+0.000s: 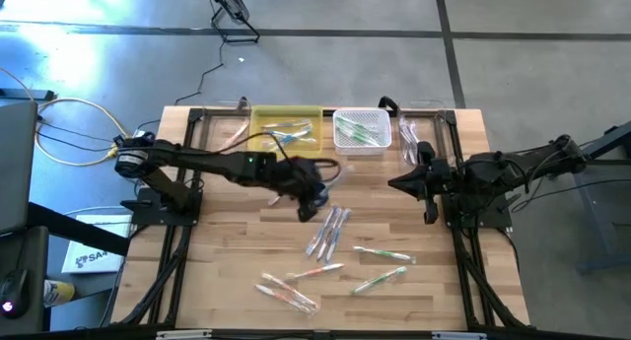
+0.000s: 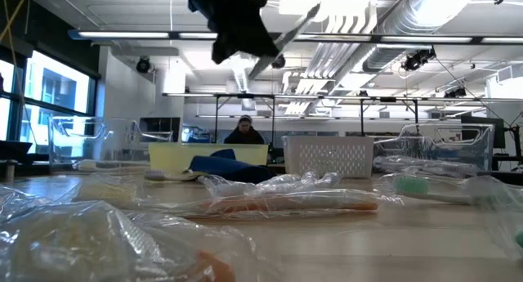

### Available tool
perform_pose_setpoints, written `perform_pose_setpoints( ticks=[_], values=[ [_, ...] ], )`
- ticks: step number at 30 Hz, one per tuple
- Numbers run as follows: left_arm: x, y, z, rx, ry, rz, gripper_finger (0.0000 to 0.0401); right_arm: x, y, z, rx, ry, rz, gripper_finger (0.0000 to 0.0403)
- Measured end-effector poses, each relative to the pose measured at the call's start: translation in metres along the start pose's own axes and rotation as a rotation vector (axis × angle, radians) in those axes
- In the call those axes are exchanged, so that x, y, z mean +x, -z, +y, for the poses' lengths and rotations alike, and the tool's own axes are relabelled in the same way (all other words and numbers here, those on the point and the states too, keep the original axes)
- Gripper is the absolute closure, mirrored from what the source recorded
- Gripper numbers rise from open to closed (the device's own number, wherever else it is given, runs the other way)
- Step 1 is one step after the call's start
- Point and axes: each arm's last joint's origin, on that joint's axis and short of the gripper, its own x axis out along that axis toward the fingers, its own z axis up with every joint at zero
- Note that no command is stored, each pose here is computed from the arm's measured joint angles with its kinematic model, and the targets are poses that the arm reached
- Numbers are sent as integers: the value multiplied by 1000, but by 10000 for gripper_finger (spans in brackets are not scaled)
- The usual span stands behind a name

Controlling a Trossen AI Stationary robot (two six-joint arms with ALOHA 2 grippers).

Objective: Pick & Place Toothbrushes
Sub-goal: Put the green toothbrush into the white bin

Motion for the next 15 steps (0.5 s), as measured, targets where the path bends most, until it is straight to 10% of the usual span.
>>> perform_pose_setpoints(
  ticks=[9,15],
  values=[
    [-12,-47,6,167,160,-418,387,1,-4,-2,14,82,-48,400],
    [-12,-49,6,189,159,-444,387,10,-7,-2,35,152,-103,400]
  ],
)
